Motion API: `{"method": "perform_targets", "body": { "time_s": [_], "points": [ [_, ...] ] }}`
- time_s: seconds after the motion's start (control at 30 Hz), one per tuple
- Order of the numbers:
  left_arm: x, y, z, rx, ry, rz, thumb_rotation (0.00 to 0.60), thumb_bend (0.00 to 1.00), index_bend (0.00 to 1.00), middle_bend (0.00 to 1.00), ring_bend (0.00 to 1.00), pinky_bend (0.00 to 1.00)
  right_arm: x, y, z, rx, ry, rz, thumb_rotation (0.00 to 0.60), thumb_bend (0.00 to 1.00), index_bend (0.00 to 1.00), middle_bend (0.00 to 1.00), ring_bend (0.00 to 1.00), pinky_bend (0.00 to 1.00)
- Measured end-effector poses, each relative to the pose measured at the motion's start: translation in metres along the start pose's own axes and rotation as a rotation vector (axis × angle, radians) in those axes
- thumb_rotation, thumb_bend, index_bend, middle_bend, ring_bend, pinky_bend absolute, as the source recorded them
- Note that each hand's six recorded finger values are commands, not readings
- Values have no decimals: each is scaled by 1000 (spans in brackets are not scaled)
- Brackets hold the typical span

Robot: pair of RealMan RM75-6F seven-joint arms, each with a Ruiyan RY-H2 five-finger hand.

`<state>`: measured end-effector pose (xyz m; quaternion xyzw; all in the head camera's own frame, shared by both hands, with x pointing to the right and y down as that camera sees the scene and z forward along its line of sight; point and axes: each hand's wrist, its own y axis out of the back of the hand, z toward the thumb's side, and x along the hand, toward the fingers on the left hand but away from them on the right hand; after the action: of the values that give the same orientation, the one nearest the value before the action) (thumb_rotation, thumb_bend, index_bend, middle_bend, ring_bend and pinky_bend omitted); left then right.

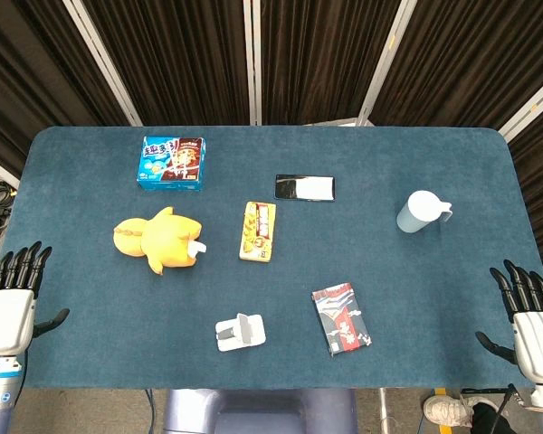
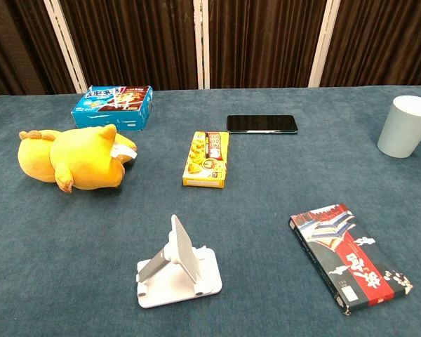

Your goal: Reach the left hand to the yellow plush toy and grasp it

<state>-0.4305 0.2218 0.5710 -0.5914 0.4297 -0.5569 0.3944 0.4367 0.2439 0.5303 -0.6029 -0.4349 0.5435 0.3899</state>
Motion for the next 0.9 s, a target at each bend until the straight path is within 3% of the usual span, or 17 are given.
{"method": "perform_targets", "body": {
  "time_s": [0.8, 0.9],
  "points": [
    [1, -2, 2, 2, -5, -9, 600, 74, 0, 0, 0, 0, 1, -3, 2, 5, 7, 16, 600, 157, 0, 0, 0, 0],
    [3, -3, 4, 4, -11, -11, 600, 120, 0, 0, 0, 0, 1, -2, 2, 4, 9, 15, 600, 157, 0, 0, 0, 0]
  ]
}}
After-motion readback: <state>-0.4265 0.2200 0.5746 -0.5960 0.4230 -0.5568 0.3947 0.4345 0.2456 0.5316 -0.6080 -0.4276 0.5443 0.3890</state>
